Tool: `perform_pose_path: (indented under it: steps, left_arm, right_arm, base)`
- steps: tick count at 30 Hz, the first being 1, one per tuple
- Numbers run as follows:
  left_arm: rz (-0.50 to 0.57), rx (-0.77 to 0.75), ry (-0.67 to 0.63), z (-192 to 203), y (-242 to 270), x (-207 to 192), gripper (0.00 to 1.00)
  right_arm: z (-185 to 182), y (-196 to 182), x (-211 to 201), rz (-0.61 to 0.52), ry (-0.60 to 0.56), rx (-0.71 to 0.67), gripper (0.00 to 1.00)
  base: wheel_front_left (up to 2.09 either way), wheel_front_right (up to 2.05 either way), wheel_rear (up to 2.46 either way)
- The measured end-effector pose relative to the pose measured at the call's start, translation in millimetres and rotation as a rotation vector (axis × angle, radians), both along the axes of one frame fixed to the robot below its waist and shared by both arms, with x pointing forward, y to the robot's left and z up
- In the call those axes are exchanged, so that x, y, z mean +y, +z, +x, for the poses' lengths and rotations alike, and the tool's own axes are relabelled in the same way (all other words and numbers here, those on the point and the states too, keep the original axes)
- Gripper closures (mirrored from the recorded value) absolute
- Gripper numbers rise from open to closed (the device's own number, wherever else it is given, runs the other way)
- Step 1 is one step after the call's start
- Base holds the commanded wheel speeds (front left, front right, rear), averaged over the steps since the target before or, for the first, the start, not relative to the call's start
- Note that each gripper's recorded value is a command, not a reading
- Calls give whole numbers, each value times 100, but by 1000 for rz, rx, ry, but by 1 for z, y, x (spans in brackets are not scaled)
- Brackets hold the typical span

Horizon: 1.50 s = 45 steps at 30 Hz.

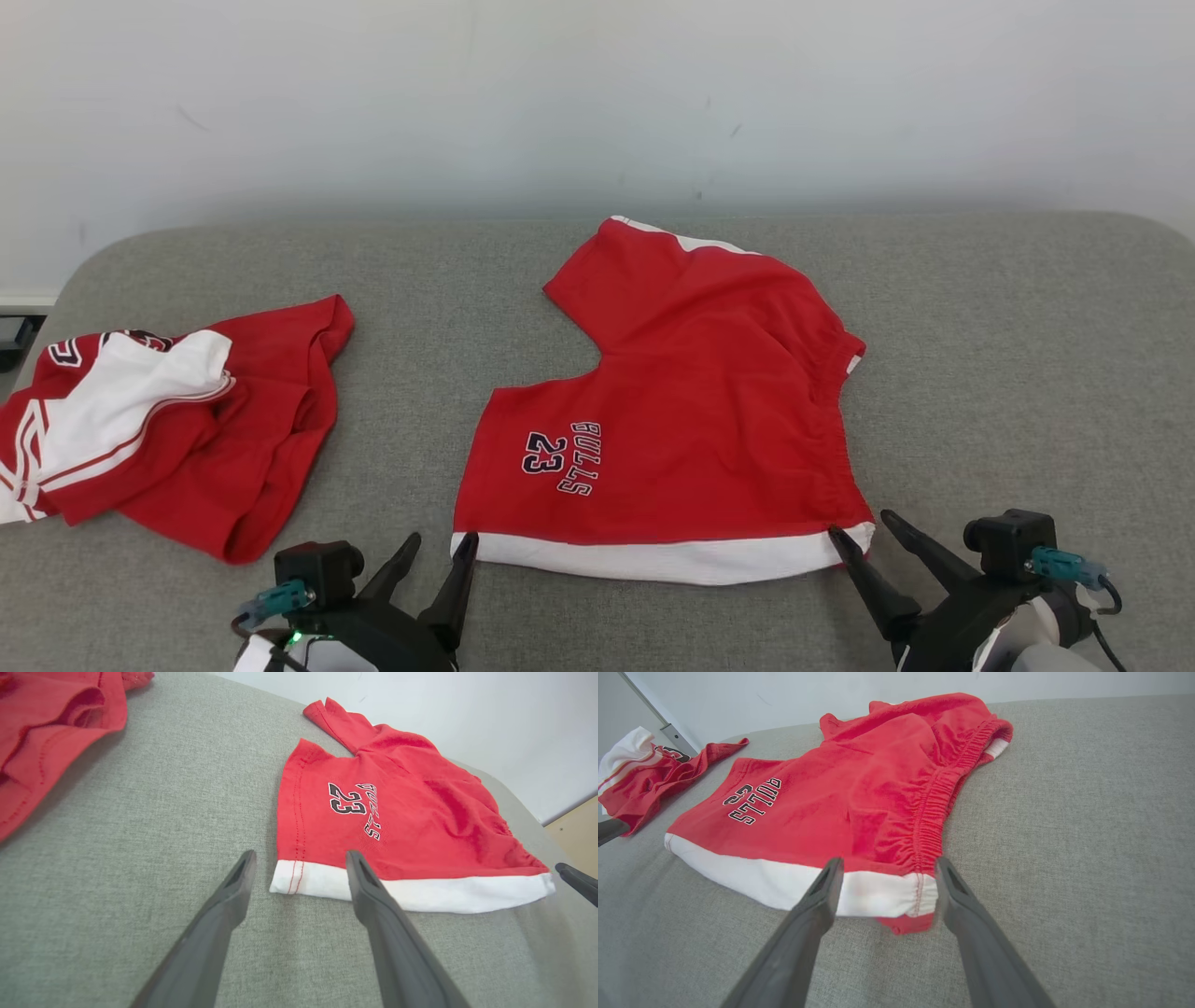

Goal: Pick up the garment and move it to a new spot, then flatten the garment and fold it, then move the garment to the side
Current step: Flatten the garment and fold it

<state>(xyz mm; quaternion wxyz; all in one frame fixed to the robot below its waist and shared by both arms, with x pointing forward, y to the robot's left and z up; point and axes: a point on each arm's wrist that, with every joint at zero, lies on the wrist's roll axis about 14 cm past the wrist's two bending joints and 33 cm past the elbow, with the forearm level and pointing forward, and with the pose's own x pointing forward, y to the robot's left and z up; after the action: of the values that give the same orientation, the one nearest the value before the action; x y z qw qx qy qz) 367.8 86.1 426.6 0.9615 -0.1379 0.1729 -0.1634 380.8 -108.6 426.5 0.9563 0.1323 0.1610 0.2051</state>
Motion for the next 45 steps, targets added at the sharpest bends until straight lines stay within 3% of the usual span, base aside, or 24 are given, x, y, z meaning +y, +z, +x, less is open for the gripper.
perform_pose_path:
  steps: [9, 17, 26, 27, 28, 29, 30, 31, 45]
  left_arm:
    - [-32, -24, -2, 6, 11, -7, 0]
    - [119, 51, -71, 9, -13, -5, 0]
    - [179, 130, -87, 14, -31, -4, 0]
    - [177, 142, -90, 12, -33, -6, 0]
    - [177, 142, -90, 12, -33, -6, 0]
    - [176, 166, -95, 10, -37, -8, 56]
    - [176, 166, -95, 10, -37, -8, 84]
    - [176, 168, -94, 10, -37, -8, 100]
    - [202, 151, -87, 17, -33, -4, 100]
  right_arm:
    - [5, 6, -11, -31, -9, -13, 0]
    - [6, -12, -19, -112, 3, 63, 0]
    - [12, -21, 2, -119, 54, 120, 0]
    - [11, -24, 4, -123, 61, 129, 2]
    - [11, -24, 4, -123, 61, 129, 46]
    - [10, -28, 5, -135, 71, 145, 100]
    - [10, -28, 5, -135, 71, 145, 100]
    - [9, -29, 6, -141, 80, 151, 100]
    - [13, -28, 4, -163, 86, 156, 100]
  base:
    - [0, 0, 0]
    - [0, 0, 0]
    - [0, 0, 0]
    - [0, 0, 0]
    - [0, 0, 0]
    - [0, 0, 0]
    - [0, 0, 0]
    - [0, 0, 0]
    - [0, 0, 0]
